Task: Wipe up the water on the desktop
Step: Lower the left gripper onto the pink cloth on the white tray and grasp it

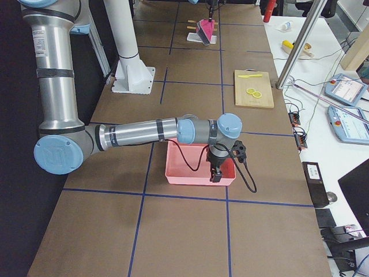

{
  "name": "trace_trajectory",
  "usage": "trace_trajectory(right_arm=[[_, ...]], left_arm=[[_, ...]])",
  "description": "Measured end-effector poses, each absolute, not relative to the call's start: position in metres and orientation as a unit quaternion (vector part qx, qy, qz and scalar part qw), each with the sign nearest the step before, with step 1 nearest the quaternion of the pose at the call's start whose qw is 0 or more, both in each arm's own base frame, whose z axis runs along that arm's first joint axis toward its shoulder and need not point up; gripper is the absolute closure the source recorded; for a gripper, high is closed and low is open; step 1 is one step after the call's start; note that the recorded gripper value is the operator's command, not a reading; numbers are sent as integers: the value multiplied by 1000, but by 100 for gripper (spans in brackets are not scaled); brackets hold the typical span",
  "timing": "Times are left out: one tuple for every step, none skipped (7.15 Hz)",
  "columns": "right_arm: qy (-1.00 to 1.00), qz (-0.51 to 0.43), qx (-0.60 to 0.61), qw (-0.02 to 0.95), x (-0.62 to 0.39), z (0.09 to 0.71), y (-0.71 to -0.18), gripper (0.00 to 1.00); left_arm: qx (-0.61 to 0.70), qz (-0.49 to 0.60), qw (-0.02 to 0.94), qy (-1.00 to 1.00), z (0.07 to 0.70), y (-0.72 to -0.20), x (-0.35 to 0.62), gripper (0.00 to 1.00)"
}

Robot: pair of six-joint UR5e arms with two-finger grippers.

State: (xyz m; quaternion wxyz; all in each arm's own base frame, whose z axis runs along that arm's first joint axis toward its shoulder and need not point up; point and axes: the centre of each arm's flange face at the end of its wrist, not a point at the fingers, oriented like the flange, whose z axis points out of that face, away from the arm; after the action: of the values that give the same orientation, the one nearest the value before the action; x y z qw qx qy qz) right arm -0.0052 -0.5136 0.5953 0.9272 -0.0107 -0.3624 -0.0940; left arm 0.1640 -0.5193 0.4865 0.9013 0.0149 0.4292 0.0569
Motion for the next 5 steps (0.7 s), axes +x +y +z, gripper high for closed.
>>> trace_trajectory(right_arm=[[-362,-94,-10,927,-5,594,-514,0],[-368,-95,-8,925,-6,591,-514,0],[-386,-97,-2,917,-9,586,-514,0],[-412,-103,11,905,-15,578,-516,0],[-431,-110,28,895,-22,567,-518,0]], left_arm=[[21,52,900,433,475,-517,161,100],[24,31,897,441,455,-515,159,100],[26,1,892,452,426,-516,159,100],[27,-35,883,467,388,-523,163,100],[23,-68,872,484,347,-531,175,100]])
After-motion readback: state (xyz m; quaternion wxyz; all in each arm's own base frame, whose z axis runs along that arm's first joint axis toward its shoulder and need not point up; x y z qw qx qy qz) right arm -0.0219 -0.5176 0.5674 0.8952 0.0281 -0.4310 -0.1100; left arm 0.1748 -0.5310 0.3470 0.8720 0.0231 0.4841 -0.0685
